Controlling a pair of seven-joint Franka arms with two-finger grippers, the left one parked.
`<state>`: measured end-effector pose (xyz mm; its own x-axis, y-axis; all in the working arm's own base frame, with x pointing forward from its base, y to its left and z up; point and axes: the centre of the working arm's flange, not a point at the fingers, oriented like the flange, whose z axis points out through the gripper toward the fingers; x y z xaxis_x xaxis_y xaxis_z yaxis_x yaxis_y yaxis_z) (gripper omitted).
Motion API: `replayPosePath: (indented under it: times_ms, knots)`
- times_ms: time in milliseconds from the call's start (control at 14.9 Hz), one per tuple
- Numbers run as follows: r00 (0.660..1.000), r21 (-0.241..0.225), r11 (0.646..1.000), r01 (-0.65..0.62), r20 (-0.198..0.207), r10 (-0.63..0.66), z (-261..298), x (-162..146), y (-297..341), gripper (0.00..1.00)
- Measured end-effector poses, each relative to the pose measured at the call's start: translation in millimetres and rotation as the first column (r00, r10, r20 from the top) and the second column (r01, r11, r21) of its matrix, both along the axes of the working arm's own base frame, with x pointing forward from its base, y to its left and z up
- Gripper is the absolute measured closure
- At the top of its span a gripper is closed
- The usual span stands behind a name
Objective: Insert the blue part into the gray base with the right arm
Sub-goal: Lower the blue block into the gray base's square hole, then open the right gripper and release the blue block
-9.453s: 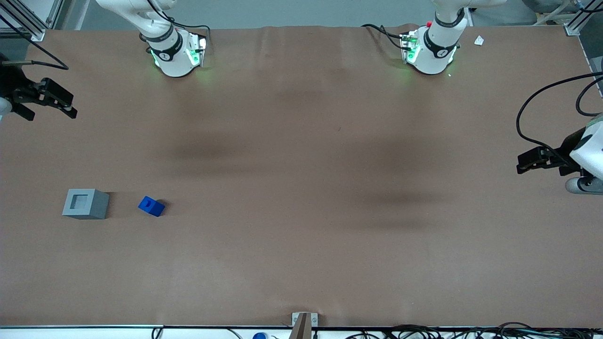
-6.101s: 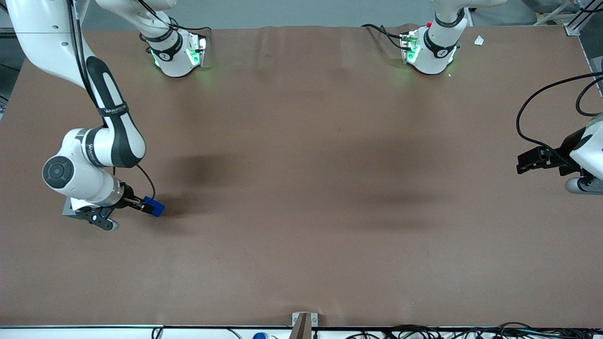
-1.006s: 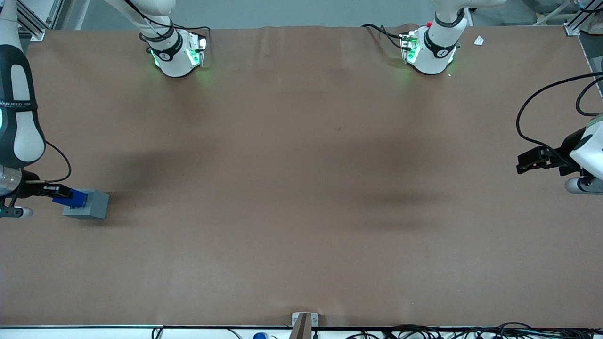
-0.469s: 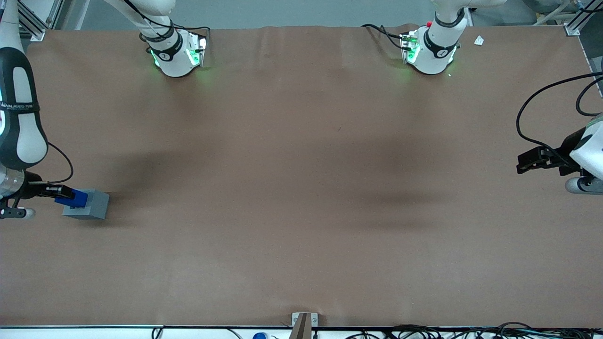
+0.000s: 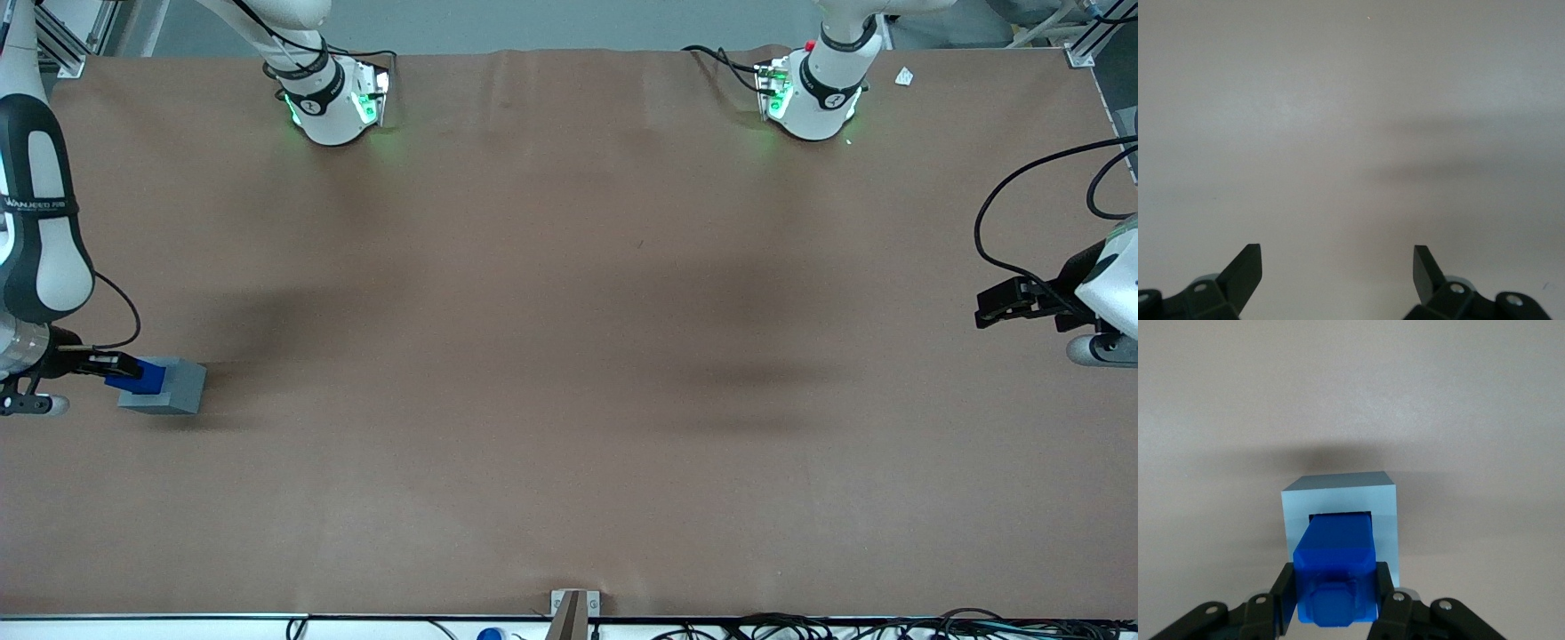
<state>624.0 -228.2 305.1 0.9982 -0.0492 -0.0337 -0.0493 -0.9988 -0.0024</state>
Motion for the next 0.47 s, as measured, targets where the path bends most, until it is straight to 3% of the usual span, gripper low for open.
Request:
replayPosePath:
  times_ms: [201, 469]
  knots:
    - [1.0, -0.001, 1.0, 0.0, 0.001, 0.0, -7.4, 1.1, -0.4, 0.49]
    - [1.0, -0.003, 1.0, -0.002, 0.008, 0.002, -7.8, 3.1, 0.1, 0.19]
